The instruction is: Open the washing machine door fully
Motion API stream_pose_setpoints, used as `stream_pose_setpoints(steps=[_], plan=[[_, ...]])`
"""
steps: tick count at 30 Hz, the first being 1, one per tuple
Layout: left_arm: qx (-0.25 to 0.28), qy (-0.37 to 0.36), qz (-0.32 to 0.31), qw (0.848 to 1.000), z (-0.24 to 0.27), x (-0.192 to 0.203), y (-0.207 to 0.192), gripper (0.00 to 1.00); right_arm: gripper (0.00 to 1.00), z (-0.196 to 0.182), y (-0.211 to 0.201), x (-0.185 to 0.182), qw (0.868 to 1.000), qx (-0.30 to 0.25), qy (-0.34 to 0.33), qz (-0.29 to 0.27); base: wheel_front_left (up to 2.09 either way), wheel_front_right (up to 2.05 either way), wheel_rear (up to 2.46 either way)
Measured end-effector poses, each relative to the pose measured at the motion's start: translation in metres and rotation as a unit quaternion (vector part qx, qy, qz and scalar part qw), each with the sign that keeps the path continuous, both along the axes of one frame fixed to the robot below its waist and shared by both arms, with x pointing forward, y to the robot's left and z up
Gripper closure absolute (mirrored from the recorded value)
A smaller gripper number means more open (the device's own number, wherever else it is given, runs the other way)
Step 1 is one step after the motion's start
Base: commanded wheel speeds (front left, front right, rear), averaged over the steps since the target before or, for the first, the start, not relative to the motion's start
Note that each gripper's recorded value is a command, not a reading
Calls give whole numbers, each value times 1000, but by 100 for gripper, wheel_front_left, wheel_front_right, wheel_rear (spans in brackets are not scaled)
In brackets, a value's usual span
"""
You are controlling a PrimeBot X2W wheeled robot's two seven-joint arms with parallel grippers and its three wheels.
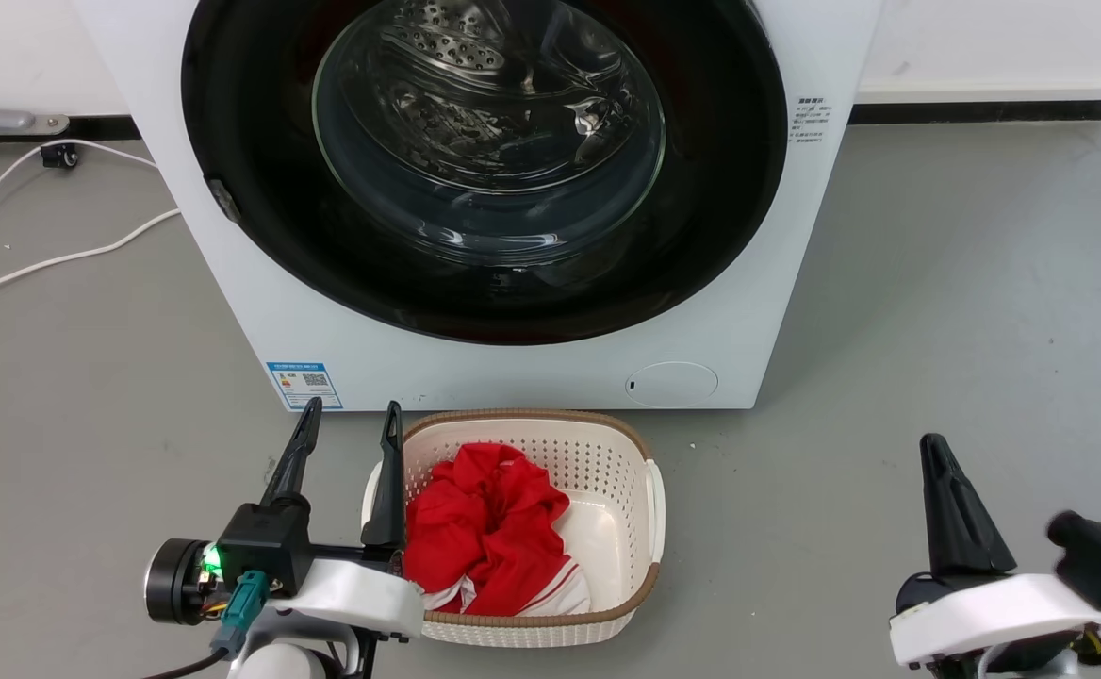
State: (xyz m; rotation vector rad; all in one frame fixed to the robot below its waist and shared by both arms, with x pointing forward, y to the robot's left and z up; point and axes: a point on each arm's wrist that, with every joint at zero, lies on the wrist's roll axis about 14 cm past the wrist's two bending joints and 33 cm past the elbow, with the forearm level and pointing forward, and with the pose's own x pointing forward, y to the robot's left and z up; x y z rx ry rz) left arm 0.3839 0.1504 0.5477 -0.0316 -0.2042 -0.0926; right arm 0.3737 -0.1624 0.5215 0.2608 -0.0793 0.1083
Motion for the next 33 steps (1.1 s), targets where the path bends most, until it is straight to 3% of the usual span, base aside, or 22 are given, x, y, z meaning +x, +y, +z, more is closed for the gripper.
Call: stream_pose_setpoints(steps=[4,6,8,11,12,13,14,16,17,19,20,26,29,33], plan=[[-4,1,0,1000,0,-1,0,0,100,-12,-5,0,988,152,21,-16,0,0,0],[-7,2,0,1000,-1,0,0,0,100,-17,-7,1,971,238,29,-26,0,0,0],[-8,3,-1,1000,-2,0,0,0,100,-20,-8,4,947,318,35,-34,0,0,0],[-8,6,-2,1000,-4,2,-1,0,100,-20,-11,10,899,434,35,-46,0,0,0],[-8,6,-2,1000,-4,2,-1,0,100,-20,-11,10,899,434,35,-46,0,0,0],[-9,8,-1,1000,-5,3,-1,0,100,-21,-13,13,871,488,35,-52,0,0,0],[-10,8,-2,1000,-6,4,-1,0,100,-20,-16,15,855,515,32,-57,0,0,0],[-12,10,-2,1000,-6,6,-1,0,100,-17,-21,20,838,541,23,-62,0,0,0],[-12,9,-2,1000,-6,7,-1,0,100,-14,-25,23,823,564,17,-64,0,0,0],[-12,8,-1,1000,-6,11,-1,0,100,-11,-32,31,807,586,10,-69,0,0,0],[-13,12,0,1000,-9,14,-1,0,100,-9,-40,39,793,605,5,-72,0,0,0],[-18,15,-2,1000,-12,28,-2,0,100,5,-66,77,770,635,-9,-60,0,0,0],[-20,16,-2,1000,-14,35,-2,0,100,12,-73,95,770,636,-10,-48,0,0,0],[-22,23,-1,1000,-21,46,-1,0,100,27,-85,132,780,625,-6,-22,0,0,0]])
